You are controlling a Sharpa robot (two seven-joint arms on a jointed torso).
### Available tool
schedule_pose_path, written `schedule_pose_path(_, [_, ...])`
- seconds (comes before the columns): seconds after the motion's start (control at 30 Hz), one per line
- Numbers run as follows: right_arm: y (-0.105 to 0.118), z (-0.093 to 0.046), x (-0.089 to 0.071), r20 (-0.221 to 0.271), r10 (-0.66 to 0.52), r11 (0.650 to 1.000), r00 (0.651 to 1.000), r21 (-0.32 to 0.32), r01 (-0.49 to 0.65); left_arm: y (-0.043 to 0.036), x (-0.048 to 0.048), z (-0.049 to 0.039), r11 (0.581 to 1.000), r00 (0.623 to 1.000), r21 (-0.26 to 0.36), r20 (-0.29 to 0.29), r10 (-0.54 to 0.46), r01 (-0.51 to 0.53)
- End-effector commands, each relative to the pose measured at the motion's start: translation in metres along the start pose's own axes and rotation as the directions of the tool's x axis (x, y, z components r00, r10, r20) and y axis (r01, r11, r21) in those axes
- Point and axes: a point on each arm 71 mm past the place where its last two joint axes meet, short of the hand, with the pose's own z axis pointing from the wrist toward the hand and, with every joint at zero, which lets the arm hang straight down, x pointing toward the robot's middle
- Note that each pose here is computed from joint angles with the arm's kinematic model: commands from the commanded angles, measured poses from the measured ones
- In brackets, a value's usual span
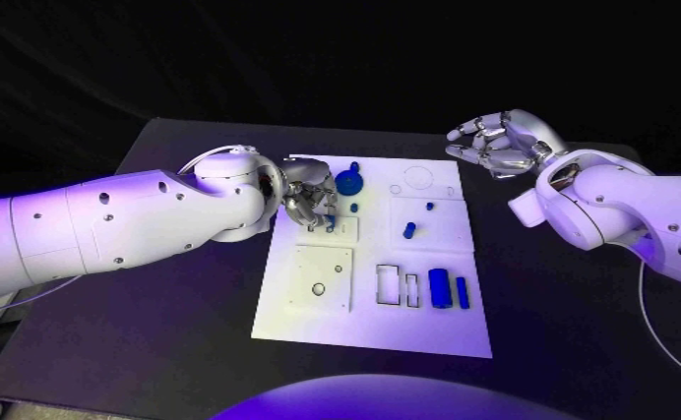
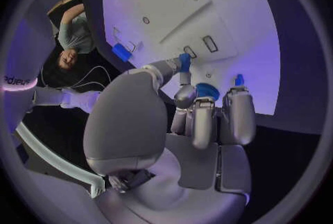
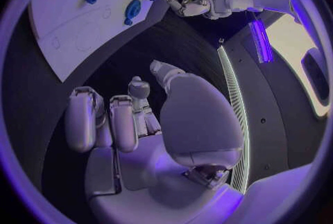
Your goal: Assemble the parts on the task board
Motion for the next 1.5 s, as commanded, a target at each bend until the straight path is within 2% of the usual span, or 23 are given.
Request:
schedule_pose_path(0.03, [0.0, 0.0, 0.001, -0.013, -0.008, 1.0, 1.0, -0.004, 0.008, 0.0006, -0.0018, -0.0018, 0.997, 0.997, -0.044, 0.059, -0.058, 0.06])
schedule_pose_path(0.37, [0.0, -0.001, 0.001, -0.013, -0.008, 1.0, 1.0, -0.003, 0.008, -0.0044, 0.0021, -0.0042, 0.997, 0.996, -0.046, 0.065, -0.053, 0.056])
schedule_pose_path(0.5, [0.0, 0.0, 0.001, -0.013, -0.009, 1.0, 1.0, -0.004, 0.009, -0.0042, 0.0028, -0.0039, 0.997, 0.997, -0.059, 0.068, -0.041, 0.045])
schedule_pose_path(0.67, [0.0, 0.0, 0.001, -0.013, -0.009, 1.0, 1.0, -0.003, 0.009, -0.0042, 0.0054, -0.0018, 0.996, 0.997, -0.074, 0.07, -0.038, 0.043])
schedule_pose_path(0.93, [0.0, 0.0, 0.001, -0.014, -0.009, 1.0, 1.0, -0.003, 0.009, -0.0123, 0.0139, 0.0048, 0.998, 0.996, -0.055, 0.09, -0.014, 0.019])
schedule_pose_path(1.17, [-0.001, 0.0, 0.001, -0.012, -0.009, 1.0, 1.0, -0.002, 0.009, -0.0141, 0.0148, 0.0066, 0.999, 0.993, -0.049, 0.112, 0.02, -0.014])
schedule_pose_path(1.5, [-0.001, -0.001, 0.0, -0.012, -0.009, 1.0, 1.0, 0.0, 0.009, -0.0168, 0.0161, 0.0063, 0.999, 0.994, -0.037, 0.105, 0.033, -0.029])
